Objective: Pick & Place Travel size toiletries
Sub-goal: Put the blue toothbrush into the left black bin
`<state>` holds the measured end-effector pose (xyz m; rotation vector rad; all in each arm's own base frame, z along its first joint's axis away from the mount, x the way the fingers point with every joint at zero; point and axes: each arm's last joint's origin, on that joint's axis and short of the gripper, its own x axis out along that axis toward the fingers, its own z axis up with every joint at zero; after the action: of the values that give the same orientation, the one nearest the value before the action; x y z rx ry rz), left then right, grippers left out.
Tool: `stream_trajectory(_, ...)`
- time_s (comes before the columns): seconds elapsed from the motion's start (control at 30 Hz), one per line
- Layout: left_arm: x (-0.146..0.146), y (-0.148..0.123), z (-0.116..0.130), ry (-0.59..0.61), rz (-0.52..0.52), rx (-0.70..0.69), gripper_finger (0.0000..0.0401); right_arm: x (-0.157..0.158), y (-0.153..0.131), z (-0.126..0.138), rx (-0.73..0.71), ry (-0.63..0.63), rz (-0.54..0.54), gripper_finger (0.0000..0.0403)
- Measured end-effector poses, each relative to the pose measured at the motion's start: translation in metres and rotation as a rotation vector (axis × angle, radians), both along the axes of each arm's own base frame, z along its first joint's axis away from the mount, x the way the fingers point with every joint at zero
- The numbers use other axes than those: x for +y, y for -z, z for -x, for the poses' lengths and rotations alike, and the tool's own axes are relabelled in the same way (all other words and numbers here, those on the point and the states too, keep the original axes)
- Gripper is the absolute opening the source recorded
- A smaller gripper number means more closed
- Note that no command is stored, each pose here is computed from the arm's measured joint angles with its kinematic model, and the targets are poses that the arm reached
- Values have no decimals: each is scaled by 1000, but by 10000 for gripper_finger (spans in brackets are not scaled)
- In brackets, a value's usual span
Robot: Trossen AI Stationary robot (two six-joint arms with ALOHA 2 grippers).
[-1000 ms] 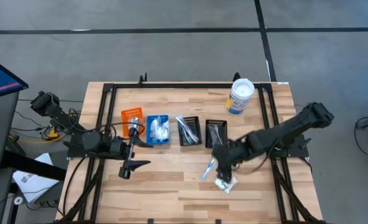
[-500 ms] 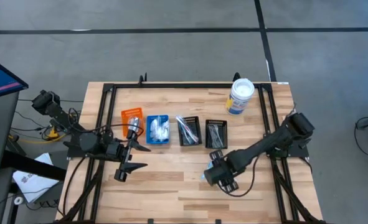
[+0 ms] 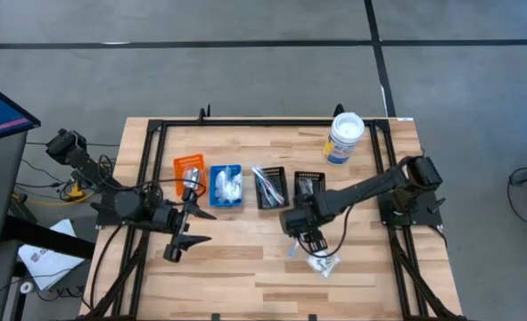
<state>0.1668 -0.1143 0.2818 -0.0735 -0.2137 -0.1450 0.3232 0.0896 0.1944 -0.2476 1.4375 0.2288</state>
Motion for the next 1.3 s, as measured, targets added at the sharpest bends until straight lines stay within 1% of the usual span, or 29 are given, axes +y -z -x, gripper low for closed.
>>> stream_trajectory(0.1,0,0,0,2,-2,0,231,-2,0,-2,-3,7,-30,222)
stream_trajectory(0.17,0,0,0,2,-2,0,231,1,0,-4,-29,0,-36,222)
stream_trajectory(0.23,0,0,0,2,-2,0,231,6,-1,-5,-64,-37,-40,222)
stream_trajectory(0.3,0,0,0,2,-2,0,231,12,-1,-5,-85,-79,-8,222)
stream_trajectory(0.37,0,0,0,2,-2,-1,231,15,-1,-3,-88,-94,27,219)
stream_trajectory(0.47,0,0,0,3,-1,0,231,16,0,-2,-80,-76,29,214)
stream_trajectory(0.53,0,0,0,3,2,0,231,15,5,1,-66,-58,31,210)
stream_trajectory(0.7,0,0,0,3,2,0,231,12,21,10,-26,-58,41,201)
stream_trajectory(0.87,0,0,0,3,-1,-1,231,10,21,6,-58,-59,37,192)
stream_trajectory(1.0,0,0,0,3,-1,-1,231,8,30,3,-120,-103,11,185)
stream_trajectory(1.13,0,0,0,3,-1,-1,231,5,38,9,-90,-113,13,178)
stream_trajectory(1.3,0,0,0,3,-1,-1,231,5,40,10,-84,-115,14,169)
